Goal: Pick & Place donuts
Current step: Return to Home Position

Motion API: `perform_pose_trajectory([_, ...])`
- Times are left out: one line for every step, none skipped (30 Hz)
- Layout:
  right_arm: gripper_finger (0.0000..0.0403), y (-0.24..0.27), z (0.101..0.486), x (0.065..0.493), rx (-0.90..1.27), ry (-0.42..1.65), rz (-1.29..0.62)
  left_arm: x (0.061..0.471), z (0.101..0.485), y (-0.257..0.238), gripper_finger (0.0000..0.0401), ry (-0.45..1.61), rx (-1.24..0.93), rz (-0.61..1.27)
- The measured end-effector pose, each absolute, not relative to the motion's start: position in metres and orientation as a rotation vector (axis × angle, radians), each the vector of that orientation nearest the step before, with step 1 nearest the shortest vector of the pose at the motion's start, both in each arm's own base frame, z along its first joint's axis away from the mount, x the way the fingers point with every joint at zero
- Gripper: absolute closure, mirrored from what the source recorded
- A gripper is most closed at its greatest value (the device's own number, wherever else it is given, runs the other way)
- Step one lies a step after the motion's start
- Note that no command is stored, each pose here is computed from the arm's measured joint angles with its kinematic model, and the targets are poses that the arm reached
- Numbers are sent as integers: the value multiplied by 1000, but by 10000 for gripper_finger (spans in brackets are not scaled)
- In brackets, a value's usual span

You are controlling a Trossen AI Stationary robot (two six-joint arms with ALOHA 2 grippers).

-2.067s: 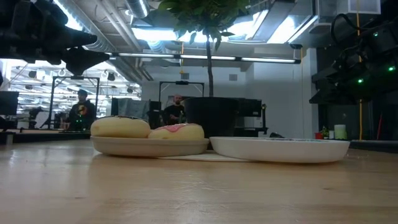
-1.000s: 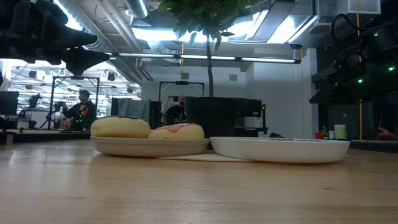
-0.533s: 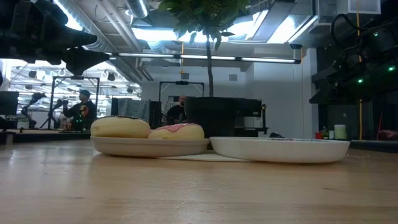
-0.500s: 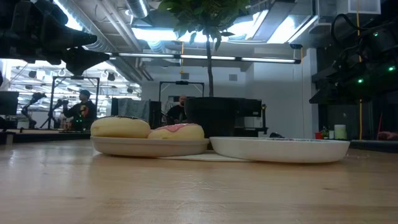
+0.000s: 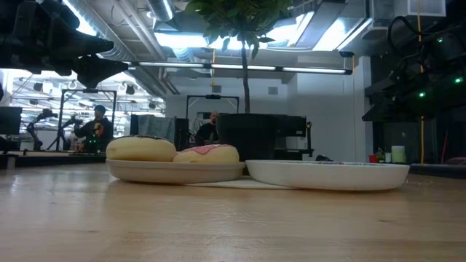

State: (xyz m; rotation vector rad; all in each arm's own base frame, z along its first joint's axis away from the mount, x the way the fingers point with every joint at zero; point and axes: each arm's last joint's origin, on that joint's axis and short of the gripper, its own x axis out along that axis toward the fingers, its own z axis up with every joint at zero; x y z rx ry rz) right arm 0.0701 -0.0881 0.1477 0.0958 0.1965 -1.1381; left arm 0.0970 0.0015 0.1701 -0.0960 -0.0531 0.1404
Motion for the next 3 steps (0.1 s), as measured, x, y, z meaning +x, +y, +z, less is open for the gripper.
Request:
perform_pose_trajectory([124, -88, 148, 70, 96, 196, -1138, 97, 170, 1, 66, -53, -96, 140])
perform_pose_trajectory([124, -88, 148, 70, 96, 196, -1138, 97, 170, 1, 66, -53, -96, 140])
perform_pose_trajectory([124, -88, 148, 70, 96, 196, -1138, 97, 170, 1, 66, -53, -96, 140])
